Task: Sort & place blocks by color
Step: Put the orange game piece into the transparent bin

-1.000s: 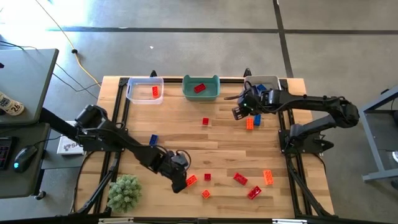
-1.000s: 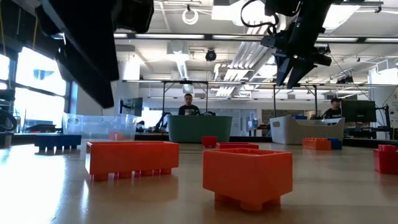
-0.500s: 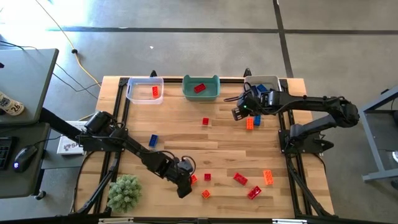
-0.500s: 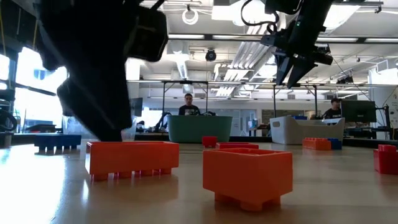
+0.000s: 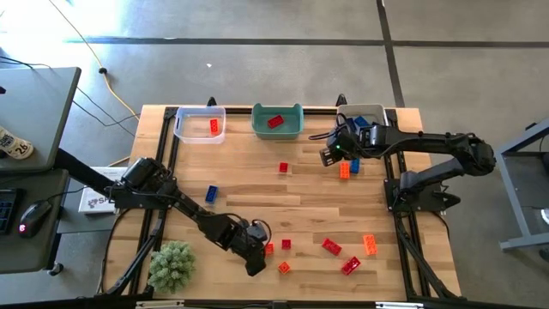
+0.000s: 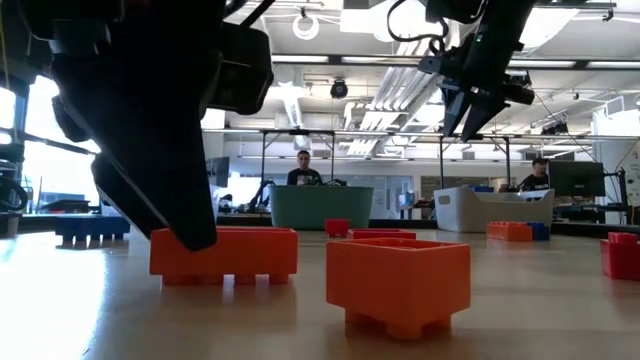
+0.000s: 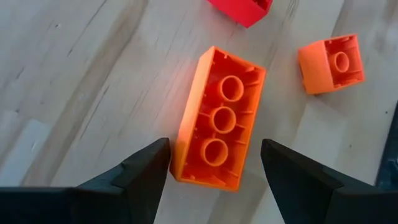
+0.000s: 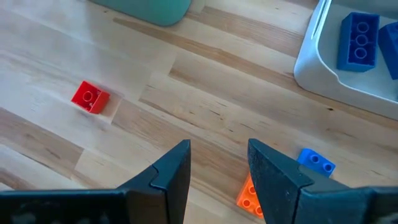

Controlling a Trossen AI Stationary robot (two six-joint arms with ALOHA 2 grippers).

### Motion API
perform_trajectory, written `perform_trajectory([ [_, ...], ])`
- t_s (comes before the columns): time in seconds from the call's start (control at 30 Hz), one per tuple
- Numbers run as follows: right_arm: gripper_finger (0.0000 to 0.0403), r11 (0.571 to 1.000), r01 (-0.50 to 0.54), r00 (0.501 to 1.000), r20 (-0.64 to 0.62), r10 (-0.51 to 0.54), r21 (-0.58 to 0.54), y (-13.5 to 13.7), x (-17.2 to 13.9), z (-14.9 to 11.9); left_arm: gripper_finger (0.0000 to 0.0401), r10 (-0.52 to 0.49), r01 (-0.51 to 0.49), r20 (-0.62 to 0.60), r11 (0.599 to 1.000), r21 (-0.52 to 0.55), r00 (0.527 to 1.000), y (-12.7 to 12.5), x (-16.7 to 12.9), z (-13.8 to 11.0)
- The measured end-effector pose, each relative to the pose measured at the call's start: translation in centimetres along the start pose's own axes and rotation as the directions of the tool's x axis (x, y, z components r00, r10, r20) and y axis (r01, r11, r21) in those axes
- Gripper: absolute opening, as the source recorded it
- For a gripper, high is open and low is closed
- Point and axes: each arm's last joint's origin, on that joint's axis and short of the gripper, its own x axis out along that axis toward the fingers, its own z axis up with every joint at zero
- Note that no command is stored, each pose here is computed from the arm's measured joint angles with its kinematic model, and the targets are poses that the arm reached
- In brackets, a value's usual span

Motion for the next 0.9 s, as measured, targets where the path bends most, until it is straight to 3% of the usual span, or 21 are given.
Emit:
perform_trajectory([
  [0.17, 0.0146, 1.0, -0.003, 1.0, 0.004, 0.003, 0.001, 0.0, 0.0, 0.0, 0.0221, 0.023, -0.025, 0.018, 0.993, 0.111, 1.0, 0.2, 0.1, 0.0],
  [0.43, 0.0146, 1.0, -0.003, 1.0, 0.003, 0.003, 0.001, 0.0, 0.0, 0.0, 0.0113, 0.029, -0.038, 0.043, 0.975, 0.221, 0.999, 0.2, 0.2, 0.2],
  [0.7, 0.0146, 1.0, -0.013, 1.0, -0.008, 0.013, 0.001, 0.1, 0.0, 0.0, 0.0111, 0.042, -0.054, 0.051, 0.966, 0.251, 0.998, 0.8, -0.4, 1.1],
  [0.9, 0.0146, 1.0, -0.022, 1.0, -0.01, 0.022, 0.003, 0.1, 0.0, 0.0, 0.0111, 0.112, -0.118, 0.037, 0.955, 0.272, 0.993, 2.7, -2.7, 3.1],
])
